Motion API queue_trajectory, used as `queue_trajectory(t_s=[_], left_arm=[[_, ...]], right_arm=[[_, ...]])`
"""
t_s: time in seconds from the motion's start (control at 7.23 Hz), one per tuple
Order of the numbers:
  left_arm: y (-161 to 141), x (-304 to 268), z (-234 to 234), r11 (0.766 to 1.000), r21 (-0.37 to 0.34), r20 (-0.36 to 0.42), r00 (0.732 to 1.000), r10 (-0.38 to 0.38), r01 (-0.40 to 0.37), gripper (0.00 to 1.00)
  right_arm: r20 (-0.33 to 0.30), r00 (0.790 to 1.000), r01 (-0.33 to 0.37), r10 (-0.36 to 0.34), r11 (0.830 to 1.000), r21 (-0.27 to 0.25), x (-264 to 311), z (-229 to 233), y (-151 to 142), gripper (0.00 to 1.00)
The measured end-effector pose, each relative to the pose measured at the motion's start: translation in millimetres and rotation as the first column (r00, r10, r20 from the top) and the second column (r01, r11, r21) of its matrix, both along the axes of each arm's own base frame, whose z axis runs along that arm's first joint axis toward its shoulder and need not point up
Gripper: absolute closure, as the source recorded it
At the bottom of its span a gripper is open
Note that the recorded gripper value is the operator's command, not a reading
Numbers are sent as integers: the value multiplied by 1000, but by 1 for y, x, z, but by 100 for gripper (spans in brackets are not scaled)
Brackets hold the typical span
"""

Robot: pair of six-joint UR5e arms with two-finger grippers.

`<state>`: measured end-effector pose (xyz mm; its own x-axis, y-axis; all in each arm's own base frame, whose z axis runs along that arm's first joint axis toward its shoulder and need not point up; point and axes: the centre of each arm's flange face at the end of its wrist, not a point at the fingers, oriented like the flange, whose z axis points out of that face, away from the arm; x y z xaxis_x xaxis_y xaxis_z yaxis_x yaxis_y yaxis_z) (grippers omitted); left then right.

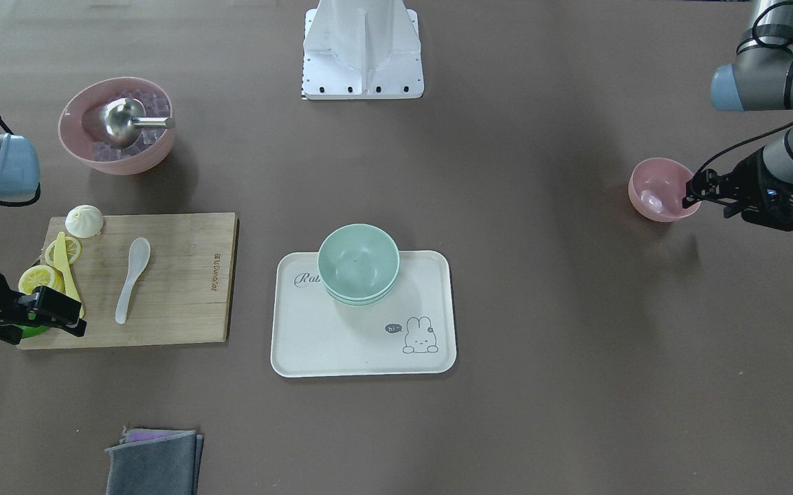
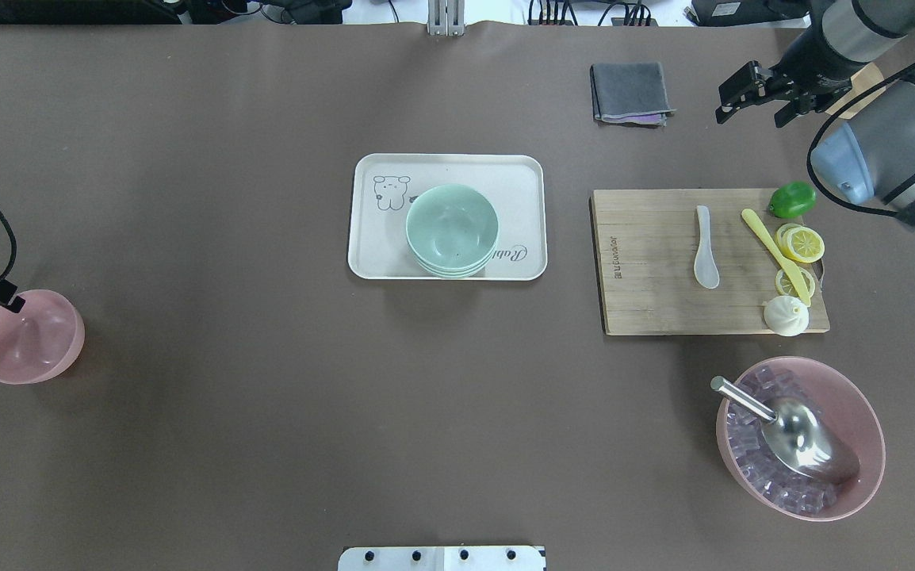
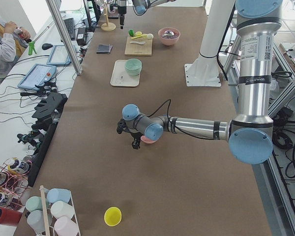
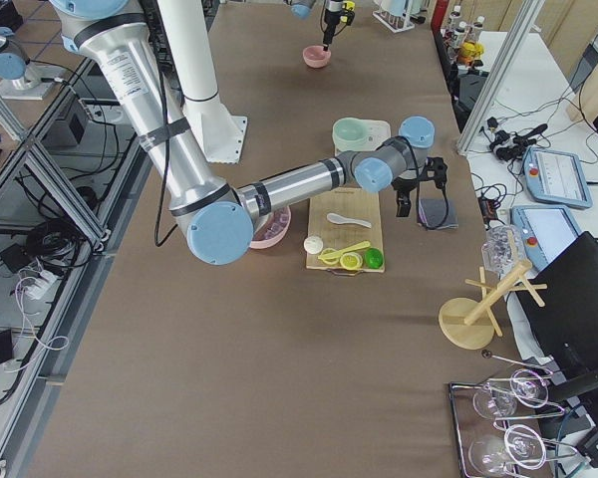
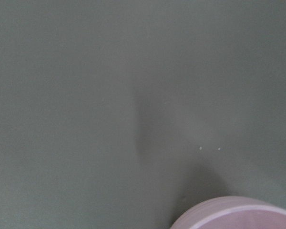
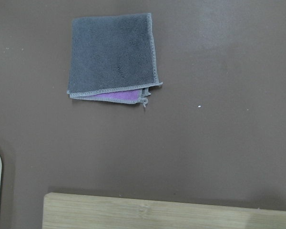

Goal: Stack pink bowl on green and place spoon
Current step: 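Move the left gripper to the pink bowl while the right moves toward the board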

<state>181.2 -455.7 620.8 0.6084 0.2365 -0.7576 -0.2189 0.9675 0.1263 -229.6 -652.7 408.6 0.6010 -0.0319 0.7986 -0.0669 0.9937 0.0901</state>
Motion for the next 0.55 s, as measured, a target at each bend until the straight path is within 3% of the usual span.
queue_trajectory(t_s=[0.14, 0.55], left_arm=[[11, -2, 2, 1000, -11, -17, 1000, 10, -11, 100], [16, 1, 0, 999, -24, -38, 999, 28, -29, 100]], right_arm=[[3, 1000, -3, 3, 1000, -3, -2, -3, 1, 0], [1, 1000, 3, -3, 1000, -2, -11, -6, 4, 0]])
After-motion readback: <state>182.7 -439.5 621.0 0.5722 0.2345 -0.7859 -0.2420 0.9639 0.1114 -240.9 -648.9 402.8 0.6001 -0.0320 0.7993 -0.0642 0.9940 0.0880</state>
